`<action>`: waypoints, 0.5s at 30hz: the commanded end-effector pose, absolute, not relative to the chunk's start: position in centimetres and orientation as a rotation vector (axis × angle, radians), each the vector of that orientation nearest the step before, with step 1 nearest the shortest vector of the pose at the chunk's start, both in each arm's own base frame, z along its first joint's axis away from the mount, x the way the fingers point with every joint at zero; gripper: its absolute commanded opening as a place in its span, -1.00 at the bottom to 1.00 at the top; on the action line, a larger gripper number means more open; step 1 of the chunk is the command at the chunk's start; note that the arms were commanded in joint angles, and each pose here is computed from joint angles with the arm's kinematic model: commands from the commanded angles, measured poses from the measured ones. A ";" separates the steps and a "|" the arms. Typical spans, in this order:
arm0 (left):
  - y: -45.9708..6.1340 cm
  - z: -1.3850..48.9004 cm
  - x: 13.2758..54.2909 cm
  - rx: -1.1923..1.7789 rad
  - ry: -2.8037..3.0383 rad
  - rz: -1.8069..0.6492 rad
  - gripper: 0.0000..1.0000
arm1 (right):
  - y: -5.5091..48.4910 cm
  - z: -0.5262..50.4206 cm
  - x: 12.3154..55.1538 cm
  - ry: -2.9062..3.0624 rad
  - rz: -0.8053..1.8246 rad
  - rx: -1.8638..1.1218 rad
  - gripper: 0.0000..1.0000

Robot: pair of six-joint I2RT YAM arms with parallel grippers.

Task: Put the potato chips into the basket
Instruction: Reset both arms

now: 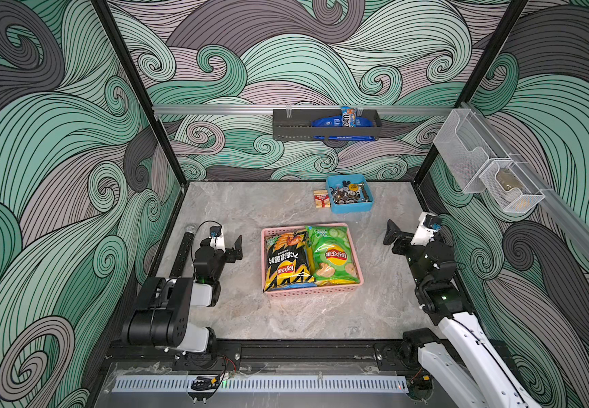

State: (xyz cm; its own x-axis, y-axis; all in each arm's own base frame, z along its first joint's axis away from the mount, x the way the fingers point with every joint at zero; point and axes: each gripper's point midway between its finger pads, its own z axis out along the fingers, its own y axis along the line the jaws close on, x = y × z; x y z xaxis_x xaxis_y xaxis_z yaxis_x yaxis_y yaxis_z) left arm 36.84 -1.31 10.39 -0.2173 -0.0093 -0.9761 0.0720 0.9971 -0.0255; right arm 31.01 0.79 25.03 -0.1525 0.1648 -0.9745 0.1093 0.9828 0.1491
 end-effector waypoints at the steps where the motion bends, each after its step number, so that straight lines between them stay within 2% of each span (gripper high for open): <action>1: -1.4 14.0 37.0 0.048 1.600 -0.095 0.97 | 1.1 24.4 32.4 1.685 -0.027 0.093 1.00; 5: -0.7 12.7 38.1 -0.005 1.705 -0.080 0.97 | 0.2 20.8 33.0 1.665 -0.094 0.087 1.00; 10: -1.0 13.6 37.5 0.027 1.626 -0.076 0.97 | -1.0 18.5 33.6 1.604 -0.153 0.085 1.00; 15: -0.9 13.2 37.5 0.028 1.645 -0.073 0.97 | -2.7 16.1 34.0 1.583 -0.111 0.140 1.00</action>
State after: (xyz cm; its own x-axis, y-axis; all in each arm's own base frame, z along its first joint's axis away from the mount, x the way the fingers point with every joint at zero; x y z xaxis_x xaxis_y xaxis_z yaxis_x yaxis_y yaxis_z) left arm 37.44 -1.29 12.05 -0.1267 -0.0237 -0.9917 0.0715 0.9969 -0.0330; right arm 33.48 -2.53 12.12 -0.2153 0.0008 -0.9766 0.1712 0.9845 -0.0369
